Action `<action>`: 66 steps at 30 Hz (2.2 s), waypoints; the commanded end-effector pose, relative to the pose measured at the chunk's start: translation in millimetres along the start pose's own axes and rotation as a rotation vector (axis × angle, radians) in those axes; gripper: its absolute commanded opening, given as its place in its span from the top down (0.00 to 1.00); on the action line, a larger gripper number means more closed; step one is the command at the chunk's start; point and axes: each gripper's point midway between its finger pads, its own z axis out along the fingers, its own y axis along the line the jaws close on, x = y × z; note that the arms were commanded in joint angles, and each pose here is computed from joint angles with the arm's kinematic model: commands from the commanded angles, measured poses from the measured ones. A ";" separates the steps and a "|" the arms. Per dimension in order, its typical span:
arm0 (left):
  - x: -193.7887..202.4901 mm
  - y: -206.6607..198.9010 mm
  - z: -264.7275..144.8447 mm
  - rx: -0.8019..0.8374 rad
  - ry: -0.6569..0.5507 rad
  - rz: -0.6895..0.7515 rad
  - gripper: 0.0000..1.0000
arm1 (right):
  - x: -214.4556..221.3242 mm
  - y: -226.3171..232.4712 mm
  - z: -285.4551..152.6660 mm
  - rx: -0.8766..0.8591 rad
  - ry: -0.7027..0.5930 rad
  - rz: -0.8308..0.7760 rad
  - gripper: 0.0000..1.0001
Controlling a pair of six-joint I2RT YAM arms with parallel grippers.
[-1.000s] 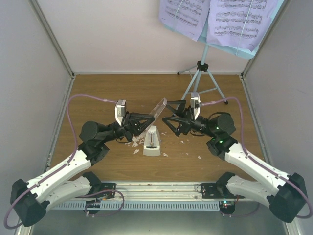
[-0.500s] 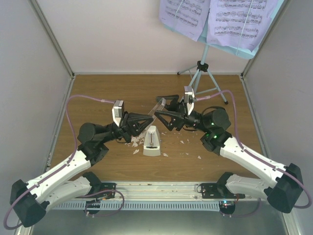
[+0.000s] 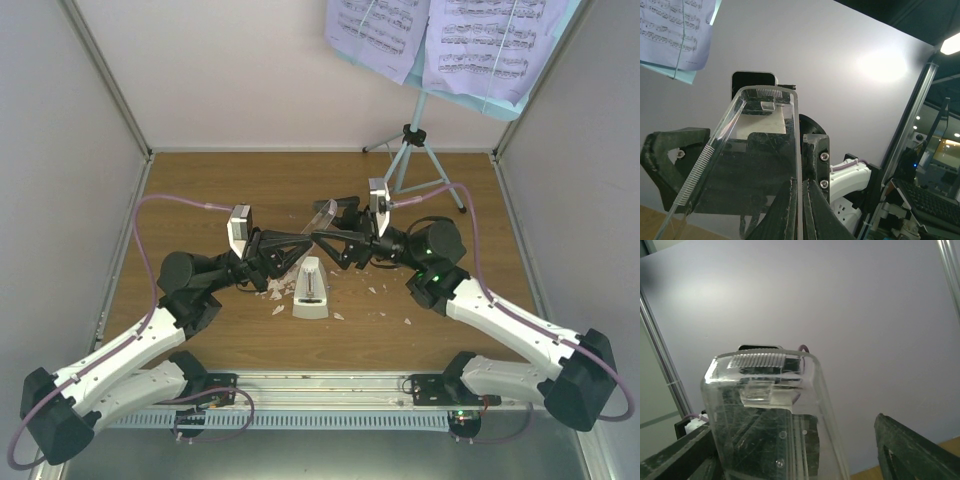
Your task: Pack up the instrument practice props
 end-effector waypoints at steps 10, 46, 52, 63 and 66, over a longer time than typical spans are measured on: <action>-9.1 -12.3 -4.5 0.036 -0.040 0.043 1.00 | -6.5 10.8 3.7 -0.039 -0.014 -0.047 0.40; 208.2 148.6 -125.4 -0.751 0.468 -0.284 0.15 | 37.2 -46.1 -83.8 0.507 0.212 -0.270 0.52; 227.3 161.5 -142.1 -0.835 0.514 -0.292 0.14 | 39.0 -48.3 -88.9 0.528 0.208 -0.271 0.52; 247.8 163.3 -163.4 -0.869 0.526 -0.327 0.12 | 43.3 -55.9 -87.4 0.548 0.233 -0.275 0.51; 253.4 159.2 -157.1 -0.809 0.539 -0.333 0.21 | 45.9 -57.8 -89.1 0.558 0.241 -0.274 0.51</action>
